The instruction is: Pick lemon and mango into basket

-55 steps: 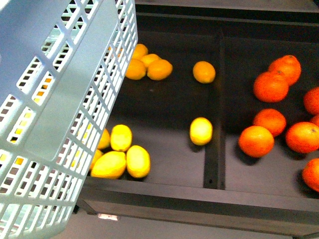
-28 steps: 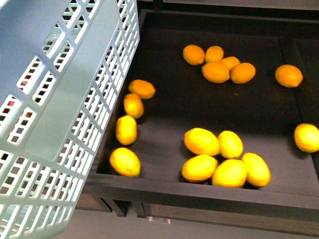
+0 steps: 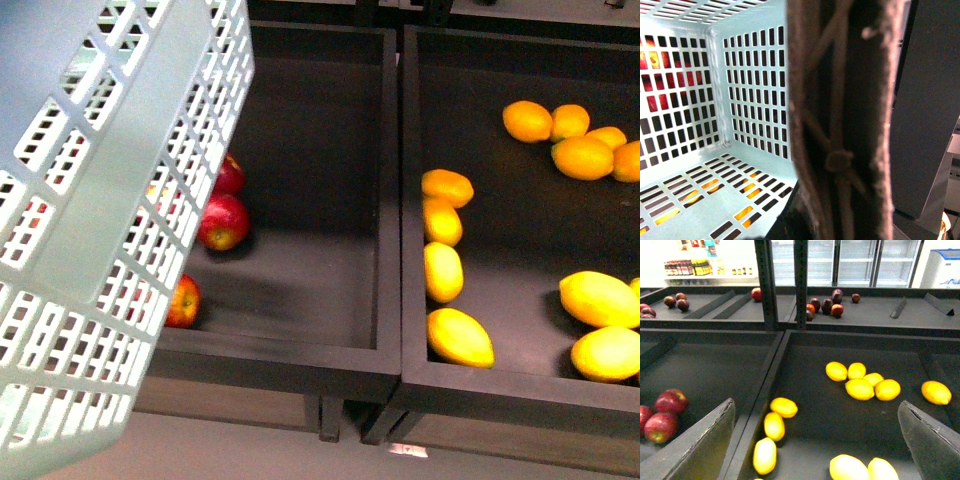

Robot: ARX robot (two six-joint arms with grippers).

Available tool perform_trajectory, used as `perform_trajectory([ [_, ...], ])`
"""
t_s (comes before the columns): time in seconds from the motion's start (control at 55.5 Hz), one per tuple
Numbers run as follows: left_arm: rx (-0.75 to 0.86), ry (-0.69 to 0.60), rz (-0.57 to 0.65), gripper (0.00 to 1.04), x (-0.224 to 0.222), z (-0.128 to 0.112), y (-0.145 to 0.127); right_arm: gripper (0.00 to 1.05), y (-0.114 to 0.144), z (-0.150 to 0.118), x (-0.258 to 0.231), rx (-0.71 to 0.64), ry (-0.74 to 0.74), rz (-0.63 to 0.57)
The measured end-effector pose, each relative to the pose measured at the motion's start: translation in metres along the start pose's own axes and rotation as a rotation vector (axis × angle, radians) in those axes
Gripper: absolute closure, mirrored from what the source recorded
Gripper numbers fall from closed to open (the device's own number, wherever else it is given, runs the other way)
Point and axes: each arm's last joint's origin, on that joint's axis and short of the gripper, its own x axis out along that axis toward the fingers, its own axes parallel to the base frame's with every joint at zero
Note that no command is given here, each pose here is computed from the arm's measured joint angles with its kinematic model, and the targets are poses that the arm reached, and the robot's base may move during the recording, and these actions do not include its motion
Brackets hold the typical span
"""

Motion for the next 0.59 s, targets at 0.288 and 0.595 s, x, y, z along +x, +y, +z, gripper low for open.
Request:
perform_trajectory([
  [0.288, 0.09, 0.031, 0.106, 1.01, 0.001, -0.005, -0.002, 0.09, 0.0, 0.0, 0.0, 0.0, 0.0, -0.005],
  [0.595, 0.575, 0.147, 0.205, 1.01, 0.051, -0.045, -0.012, 0.09, 0.0, 0.0, 0.0, 0.0, 0.0, -0.007],
])
